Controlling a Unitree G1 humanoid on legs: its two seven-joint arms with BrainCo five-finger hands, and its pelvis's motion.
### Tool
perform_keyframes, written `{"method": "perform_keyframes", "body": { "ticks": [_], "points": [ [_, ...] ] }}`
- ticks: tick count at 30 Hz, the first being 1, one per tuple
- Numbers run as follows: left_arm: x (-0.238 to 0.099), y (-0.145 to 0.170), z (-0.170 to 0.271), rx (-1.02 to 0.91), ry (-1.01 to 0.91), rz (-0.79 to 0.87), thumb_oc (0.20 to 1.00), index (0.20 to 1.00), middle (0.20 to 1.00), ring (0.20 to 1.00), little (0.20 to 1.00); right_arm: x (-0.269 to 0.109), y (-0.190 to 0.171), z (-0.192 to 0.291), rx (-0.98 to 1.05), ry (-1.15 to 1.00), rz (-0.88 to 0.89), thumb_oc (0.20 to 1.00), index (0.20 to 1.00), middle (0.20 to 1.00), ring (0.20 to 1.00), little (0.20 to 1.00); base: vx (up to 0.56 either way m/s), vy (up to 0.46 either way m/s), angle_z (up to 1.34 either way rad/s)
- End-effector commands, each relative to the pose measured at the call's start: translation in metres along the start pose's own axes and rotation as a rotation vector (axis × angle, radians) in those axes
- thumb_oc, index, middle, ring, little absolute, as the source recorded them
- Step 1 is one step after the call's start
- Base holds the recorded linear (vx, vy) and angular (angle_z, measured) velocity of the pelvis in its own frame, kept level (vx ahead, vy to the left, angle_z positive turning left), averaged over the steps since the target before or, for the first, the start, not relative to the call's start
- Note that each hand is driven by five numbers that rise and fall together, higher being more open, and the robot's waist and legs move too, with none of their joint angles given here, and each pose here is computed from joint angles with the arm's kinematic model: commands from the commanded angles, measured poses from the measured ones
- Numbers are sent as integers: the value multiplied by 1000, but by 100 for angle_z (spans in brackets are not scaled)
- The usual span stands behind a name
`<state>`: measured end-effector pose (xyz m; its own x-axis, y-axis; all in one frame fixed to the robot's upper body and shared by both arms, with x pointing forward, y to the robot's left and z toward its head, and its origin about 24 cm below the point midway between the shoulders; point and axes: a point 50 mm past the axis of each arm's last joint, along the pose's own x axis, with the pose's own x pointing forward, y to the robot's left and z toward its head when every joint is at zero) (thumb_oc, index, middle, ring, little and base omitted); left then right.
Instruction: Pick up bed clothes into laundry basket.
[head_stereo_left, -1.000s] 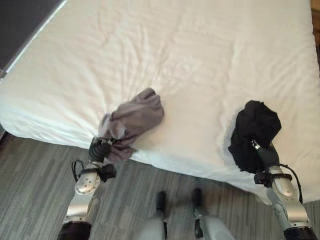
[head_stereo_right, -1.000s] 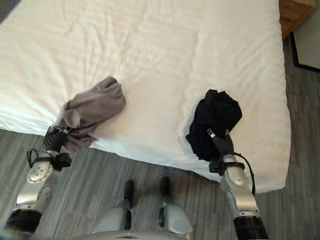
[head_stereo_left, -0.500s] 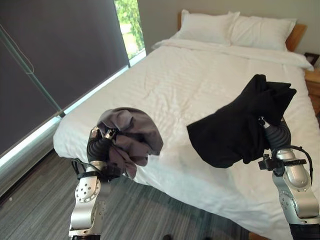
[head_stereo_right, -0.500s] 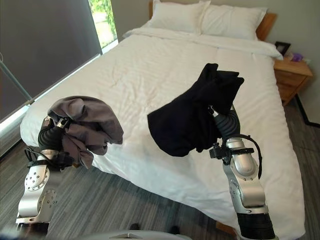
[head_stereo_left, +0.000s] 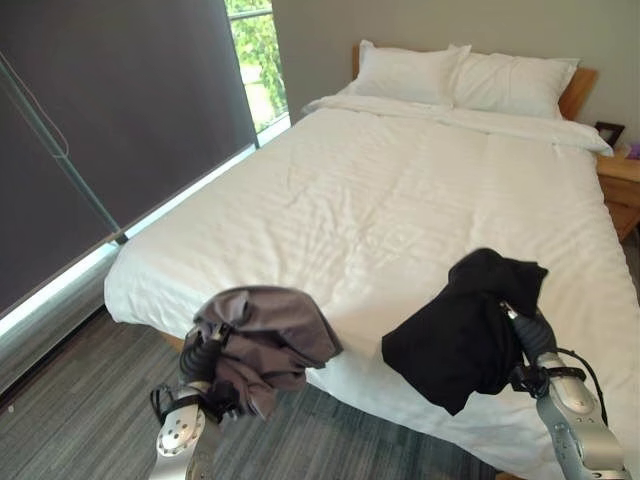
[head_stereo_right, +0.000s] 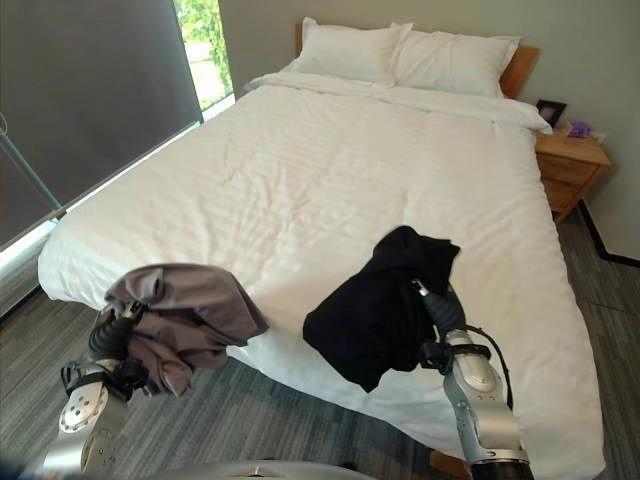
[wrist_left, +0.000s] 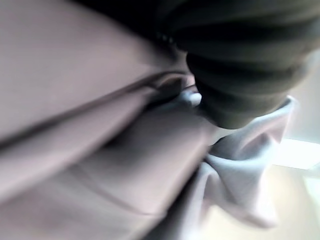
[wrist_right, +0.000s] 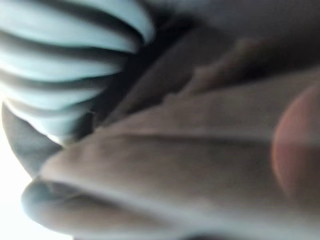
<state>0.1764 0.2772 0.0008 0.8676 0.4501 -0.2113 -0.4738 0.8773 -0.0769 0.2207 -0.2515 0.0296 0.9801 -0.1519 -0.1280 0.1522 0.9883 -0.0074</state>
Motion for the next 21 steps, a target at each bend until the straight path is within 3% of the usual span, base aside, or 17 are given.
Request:
{"method": "perform_keyframes", "body": {
  "ticks": [1, 9, 12, 16, 18, 21],
  "points": [
    [20, 6, 58, 22, -269, 39, 200, 200, 200, 200, 200, 17, 6, 55, 21, -264, 13, 200, 200, 200, 200, 200, 14, -91, -9],
    [16, 22, 96, 20, -449, 149, 200, 200, 200, 200, 200, -1, -53, 56, -28, -278, -257, 200, 200, 200, 200, 200, 0, -73, -63],
    [7, 40, 99, 34, -474, 212, 200, 200, 200, 200, 200, -5, -64, 57, -62, -274, -289, 200, 200, 200, 200, 200, 95, 91, -293],
    [7, 33, 107, 39, -513, 142, 200, 200, 200, 200, 200, -23, -71, 41, 14, -230, -343, 200, 200, 200, 200, 200, -152, 185, -275],
    [9, 36, 127, 66, -583, 142, 200, 200, 200, 200, 200, -16, -54, 43, 29, -249, -284, 200, 200, 200, 200, 200, -393, 30, -263],
    [5, 40, 121, 22, -561, 172, 200, 200, 200, 200, 200, -14, -48, 36, 43, -222, -275, 200, 200, 200, 200, 200, -237, -39, -340]
  ]
}}
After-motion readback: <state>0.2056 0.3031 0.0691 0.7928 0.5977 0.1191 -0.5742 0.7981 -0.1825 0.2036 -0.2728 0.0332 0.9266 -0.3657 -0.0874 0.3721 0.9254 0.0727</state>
